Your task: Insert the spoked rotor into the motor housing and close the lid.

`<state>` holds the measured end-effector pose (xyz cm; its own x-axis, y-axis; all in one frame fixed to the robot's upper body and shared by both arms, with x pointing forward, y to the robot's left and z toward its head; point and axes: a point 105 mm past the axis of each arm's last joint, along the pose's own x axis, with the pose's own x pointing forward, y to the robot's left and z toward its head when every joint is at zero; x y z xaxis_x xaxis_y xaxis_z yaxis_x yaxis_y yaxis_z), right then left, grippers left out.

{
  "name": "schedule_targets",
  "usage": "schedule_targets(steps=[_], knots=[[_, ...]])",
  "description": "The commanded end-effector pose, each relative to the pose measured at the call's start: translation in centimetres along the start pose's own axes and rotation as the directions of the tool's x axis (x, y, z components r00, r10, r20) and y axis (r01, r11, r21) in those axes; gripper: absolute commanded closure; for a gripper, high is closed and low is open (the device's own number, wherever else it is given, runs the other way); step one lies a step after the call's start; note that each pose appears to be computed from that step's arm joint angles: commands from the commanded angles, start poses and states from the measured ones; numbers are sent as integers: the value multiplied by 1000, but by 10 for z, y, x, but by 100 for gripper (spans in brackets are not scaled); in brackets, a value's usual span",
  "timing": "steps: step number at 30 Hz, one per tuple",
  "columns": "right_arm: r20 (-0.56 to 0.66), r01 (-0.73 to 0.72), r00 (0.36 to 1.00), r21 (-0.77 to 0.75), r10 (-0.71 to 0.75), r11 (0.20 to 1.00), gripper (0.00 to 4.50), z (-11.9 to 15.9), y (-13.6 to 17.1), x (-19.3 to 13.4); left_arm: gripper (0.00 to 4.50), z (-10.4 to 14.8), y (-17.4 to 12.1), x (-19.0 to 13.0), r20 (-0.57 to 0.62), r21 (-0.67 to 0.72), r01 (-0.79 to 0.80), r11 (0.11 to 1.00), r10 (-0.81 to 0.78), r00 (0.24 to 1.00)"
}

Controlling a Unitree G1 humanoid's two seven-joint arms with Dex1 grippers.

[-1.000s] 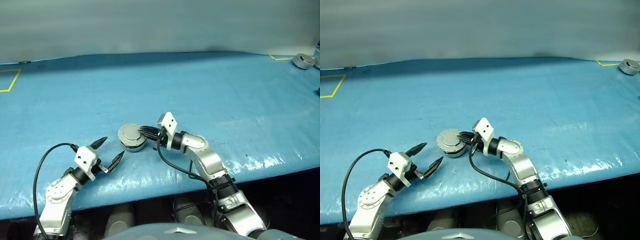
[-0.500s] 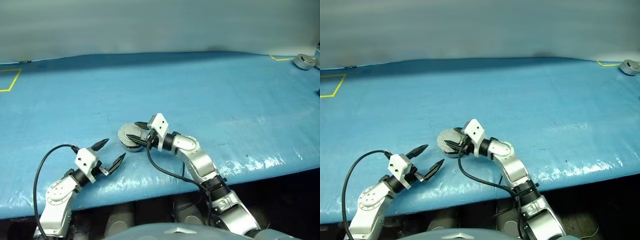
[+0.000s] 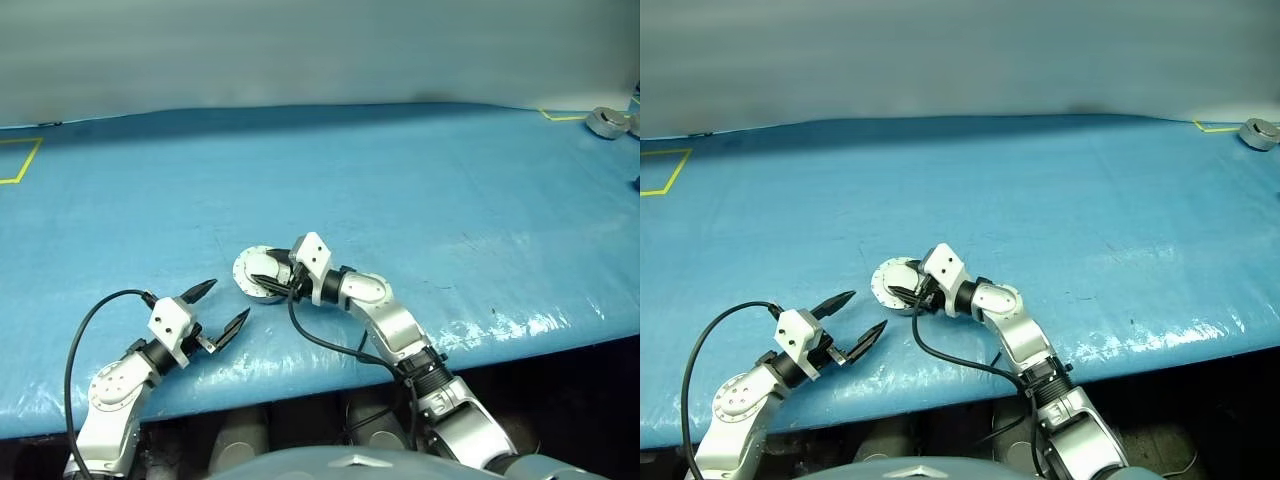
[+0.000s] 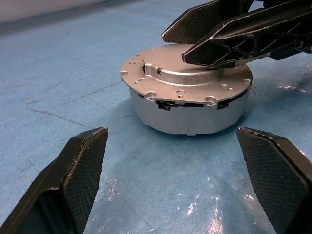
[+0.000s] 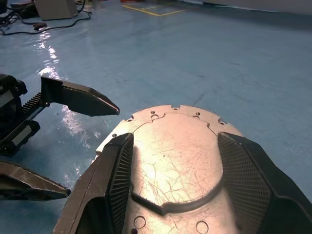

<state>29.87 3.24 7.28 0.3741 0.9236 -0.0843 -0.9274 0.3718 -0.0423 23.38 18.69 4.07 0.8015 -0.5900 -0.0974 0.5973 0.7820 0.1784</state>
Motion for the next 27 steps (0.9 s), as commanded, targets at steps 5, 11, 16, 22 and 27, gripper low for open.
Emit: schedule_targets(steps=[5,11,16,22,27], knots=[[27,2,1000,-65,0,998,12,8,5,5,0,7,1,2,22,25,5,1000,-6,1000],[36,41,999,-89,-38,995,12,10,-1,9,0,6,0,2,19,23,3,1000,-4,1000],[4,26,1000,-85,-26,996,12,2,0,13,0,6,0,1,20,24,-1,1000,0,1000],[-31,-9,1000,-120,5,993,136,-2,2,9,0,7,2,-3,15,28,-9,1000,9,1000],[6,-39,999,-97,39,995,149,11,3,3,0,5,1,-7,3,23,-9,1000,9,1000]])
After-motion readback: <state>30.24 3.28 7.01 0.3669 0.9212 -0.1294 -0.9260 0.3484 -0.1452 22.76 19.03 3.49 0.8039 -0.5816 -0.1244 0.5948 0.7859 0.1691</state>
